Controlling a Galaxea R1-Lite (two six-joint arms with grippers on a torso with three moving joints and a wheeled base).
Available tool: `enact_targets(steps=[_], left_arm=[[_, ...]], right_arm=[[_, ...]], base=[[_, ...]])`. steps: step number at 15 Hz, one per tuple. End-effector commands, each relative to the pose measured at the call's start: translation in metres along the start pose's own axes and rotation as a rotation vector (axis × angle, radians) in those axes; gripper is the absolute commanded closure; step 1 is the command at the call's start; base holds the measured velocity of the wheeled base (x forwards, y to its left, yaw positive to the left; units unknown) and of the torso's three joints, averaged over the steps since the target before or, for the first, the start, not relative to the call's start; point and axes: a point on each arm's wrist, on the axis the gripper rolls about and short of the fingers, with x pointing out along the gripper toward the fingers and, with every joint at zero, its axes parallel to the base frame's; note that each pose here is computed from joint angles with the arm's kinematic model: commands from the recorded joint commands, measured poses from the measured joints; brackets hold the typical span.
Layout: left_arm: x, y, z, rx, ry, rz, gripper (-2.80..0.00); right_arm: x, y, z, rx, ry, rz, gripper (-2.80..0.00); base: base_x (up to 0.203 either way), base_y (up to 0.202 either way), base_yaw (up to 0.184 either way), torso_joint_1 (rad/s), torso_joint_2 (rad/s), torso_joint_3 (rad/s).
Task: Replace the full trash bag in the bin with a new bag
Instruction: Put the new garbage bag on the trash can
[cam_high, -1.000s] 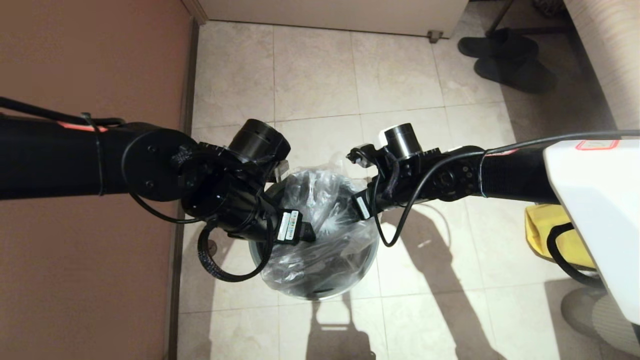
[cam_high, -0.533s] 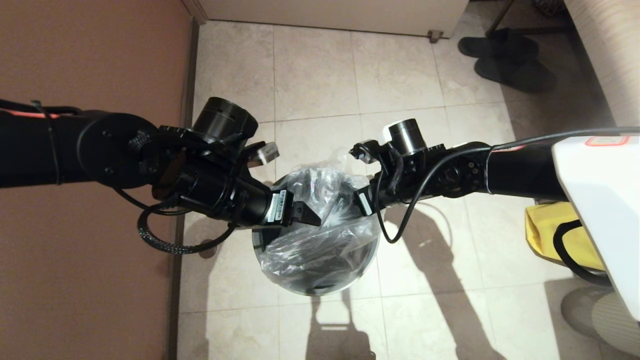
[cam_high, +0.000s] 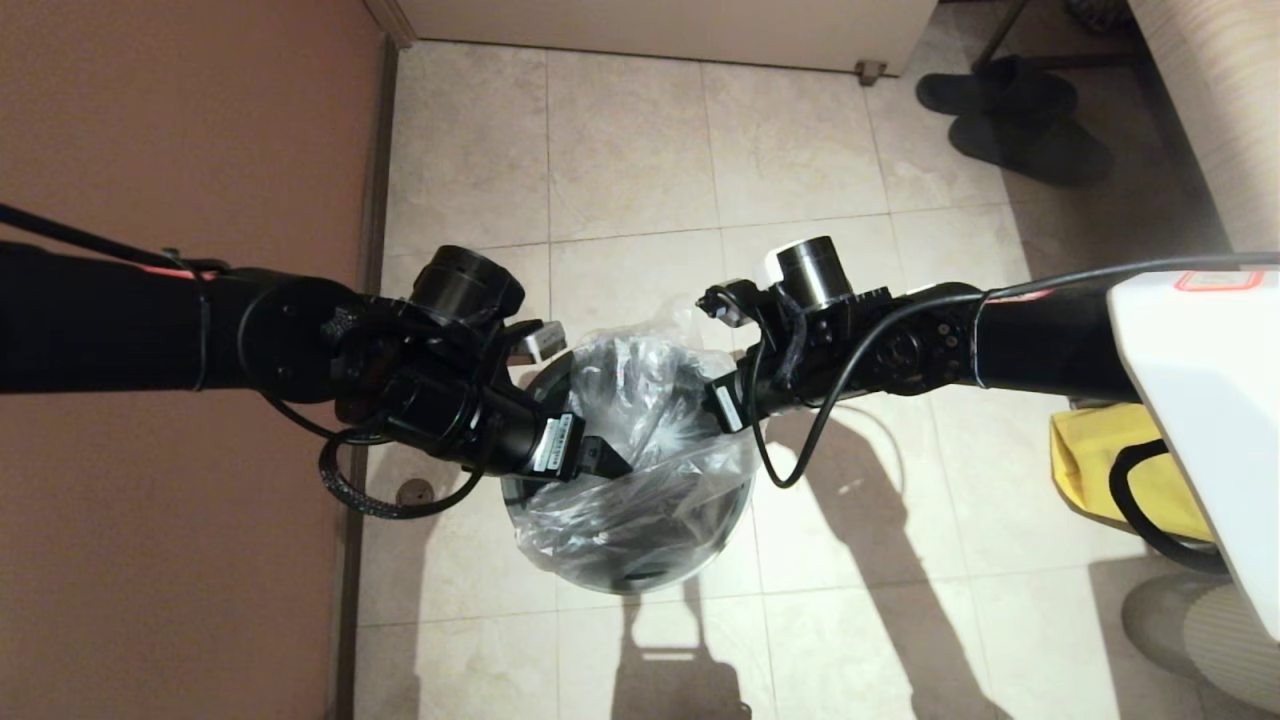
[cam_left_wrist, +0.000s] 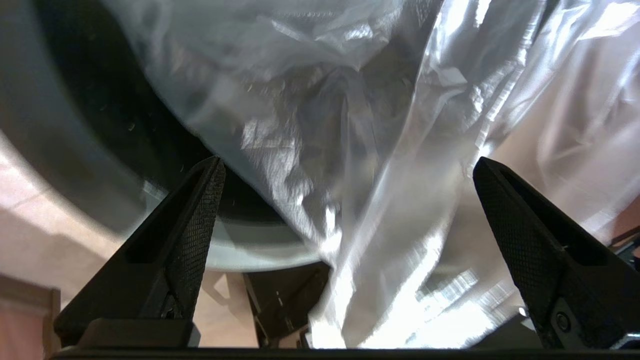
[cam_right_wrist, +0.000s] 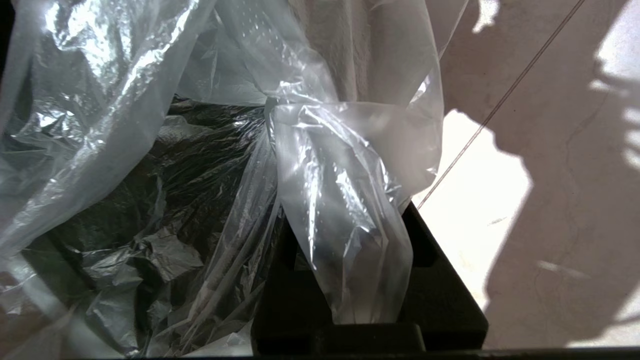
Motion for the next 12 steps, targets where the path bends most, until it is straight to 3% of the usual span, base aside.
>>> enact_targets(steps=[1, 4, 5, 9, 12], left_arm=[[0.008, 0.001, -0.004, 0.001, 0.020, -0.002, -2.80], [0.016, 0.000, -0.012, 0.040, -0.004, -0.029, -2.80], [0.020, 0.000, -0.013, 0.054, -0.010, -0.036, 0.00], [0.022, 0.002, -0.013, 0.063, -0.028, -0.036, 0.00], [0.003, -0.002, -0.010, 0.071, -0.079, -0.021, 0.00]], right_arm=[[0.001, 0.000, 0.000, -0.001, 0.002, 0.001, 0.00], [0.000, 0.000, 0.000, 0.001, -0.001, 0.015, 0.00], [0.000, -0.001, 0.000, 0.002, 0.000, 0.014, 0.00], [0.000, -0.001, 0.000, 0.002, 0.001, 0.013, 0.00], [-0.002, 0.000, 0.001, 0.002, -0.002, 0.015, 0.00]], base=[[0.000, 0.000, 0.000, 0.000, 0.00, 0.000], [0.000, 0.000, 0.000, 0.000, 0.00, 0.000], [0.000, 0.000, 0.000, 0.000, 0.00, 0.000], [0.000, 0.000, 0.000, 0.000, 0.00, 0.000], [0.000, 0.000, 0.000, 0.000, 0.00, 0.000]])
